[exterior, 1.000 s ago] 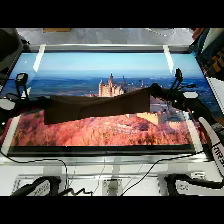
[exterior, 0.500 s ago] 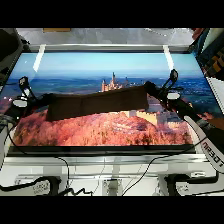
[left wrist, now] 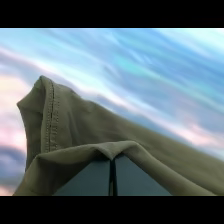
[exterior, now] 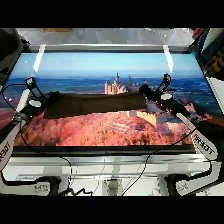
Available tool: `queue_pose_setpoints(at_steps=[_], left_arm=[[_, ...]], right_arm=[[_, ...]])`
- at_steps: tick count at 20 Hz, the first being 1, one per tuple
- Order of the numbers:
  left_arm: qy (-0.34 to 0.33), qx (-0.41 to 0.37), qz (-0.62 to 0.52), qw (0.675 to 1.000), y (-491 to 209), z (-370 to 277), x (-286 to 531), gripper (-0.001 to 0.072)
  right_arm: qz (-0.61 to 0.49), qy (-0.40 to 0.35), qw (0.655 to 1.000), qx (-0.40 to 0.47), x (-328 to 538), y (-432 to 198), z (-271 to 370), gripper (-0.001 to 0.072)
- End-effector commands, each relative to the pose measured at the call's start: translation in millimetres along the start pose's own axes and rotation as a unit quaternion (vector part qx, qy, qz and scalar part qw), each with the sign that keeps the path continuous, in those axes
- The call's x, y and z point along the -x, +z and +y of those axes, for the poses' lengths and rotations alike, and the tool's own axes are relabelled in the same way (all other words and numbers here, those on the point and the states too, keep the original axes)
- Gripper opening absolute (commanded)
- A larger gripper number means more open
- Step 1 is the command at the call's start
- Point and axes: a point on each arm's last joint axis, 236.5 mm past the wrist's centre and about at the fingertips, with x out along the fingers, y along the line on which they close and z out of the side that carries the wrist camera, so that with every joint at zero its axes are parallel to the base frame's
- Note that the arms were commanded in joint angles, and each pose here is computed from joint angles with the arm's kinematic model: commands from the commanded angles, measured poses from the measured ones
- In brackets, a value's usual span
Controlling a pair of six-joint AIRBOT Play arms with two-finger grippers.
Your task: Fold the clothes and pants, and hang the long-sleeved shirts on hangers.
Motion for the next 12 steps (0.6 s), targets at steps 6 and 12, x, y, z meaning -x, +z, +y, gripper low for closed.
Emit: queue_pose_setpoints(at_steps=[6, 12], left_arm=[[0.006, -0.02, -0.043, 0.999, 36, 5, 21, 0.071], [-0.055, 0.091, 0.132, 0.986, -21, 35, 39, 0.0687]], right_arm=[[0.035, 0.016, 0.999, 0.017, -1, -17, 7, 0.0486], [0.06, 0.029, 0.998, 0.023, 1, -29, 12, 0.0486]])
